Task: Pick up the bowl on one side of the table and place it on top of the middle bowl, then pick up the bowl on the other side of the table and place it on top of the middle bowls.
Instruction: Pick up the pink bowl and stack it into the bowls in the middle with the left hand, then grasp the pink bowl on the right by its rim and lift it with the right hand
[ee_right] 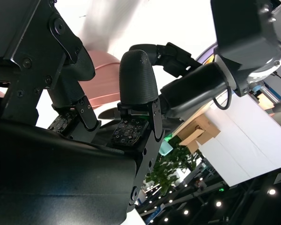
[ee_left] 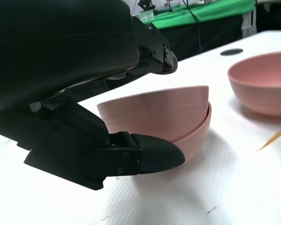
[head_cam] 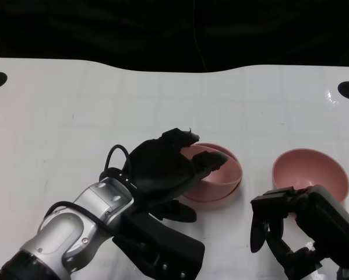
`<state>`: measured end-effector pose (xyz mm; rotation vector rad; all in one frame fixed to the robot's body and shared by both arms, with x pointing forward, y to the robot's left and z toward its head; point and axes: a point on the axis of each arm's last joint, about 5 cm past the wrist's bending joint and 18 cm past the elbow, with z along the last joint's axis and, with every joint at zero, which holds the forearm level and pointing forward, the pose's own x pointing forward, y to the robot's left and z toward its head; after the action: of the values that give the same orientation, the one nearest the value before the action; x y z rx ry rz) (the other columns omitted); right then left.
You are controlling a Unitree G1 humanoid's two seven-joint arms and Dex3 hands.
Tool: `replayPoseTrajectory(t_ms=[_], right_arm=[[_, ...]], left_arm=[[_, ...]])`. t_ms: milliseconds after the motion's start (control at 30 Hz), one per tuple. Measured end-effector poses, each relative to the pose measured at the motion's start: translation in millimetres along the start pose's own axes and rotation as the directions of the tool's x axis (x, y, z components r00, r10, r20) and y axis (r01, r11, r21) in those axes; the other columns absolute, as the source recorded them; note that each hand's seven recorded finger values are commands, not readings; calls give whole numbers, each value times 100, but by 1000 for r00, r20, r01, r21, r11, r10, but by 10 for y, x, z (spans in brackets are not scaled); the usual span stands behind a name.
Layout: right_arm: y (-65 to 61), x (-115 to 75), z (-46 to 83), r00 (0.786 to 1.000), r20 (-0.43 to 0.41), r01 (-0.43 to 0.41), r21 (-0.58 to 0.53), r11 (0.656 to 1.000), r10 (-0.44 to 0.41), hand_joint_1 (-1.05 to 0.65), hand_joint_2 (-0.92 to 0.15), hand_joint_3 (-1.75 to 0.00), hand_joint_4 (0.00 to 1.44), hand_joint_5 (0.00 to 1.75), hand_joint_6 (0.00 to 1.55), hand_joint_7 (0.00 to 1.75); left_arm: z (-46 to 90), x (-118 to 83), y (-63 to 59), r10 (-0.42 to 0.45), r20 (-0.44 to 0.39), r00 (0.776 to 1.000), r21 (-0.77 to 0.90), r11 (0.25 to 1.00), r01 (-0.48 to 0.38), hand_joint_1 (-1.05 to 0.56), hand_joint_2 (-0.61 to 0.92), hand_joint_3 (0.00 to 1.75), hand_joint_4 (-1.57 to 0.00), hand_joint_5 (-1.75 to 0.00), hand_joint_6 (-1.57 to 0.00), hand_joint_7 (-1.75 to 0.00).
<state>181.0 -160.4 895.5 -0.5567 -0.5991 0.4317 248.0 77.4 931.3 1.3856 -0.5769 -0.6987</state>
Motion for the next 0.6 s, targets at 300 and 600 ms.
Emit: replayPoseTrajectory(t_ms=[300, 600], right_arm=[[-5, 3, 9, 1000, -4, 5, -2, 1000, -5, 26, 2, -175, 103, 171, 100, 131], [-16, 23, 30, 1000, -2, 10, -6, 1000, -10, 26, 2, -175, 104, 171, 101, 132]], left_arm=[[-116, -466, 75, 229, -41, 972, -242, 942, -232, -65, 92, 42, 0, -60, -25, -4], [-121, -919, -11, 422, -103, 901, -477, 774, -417, -34, 92, 26, -22, -106, -52, -18]])
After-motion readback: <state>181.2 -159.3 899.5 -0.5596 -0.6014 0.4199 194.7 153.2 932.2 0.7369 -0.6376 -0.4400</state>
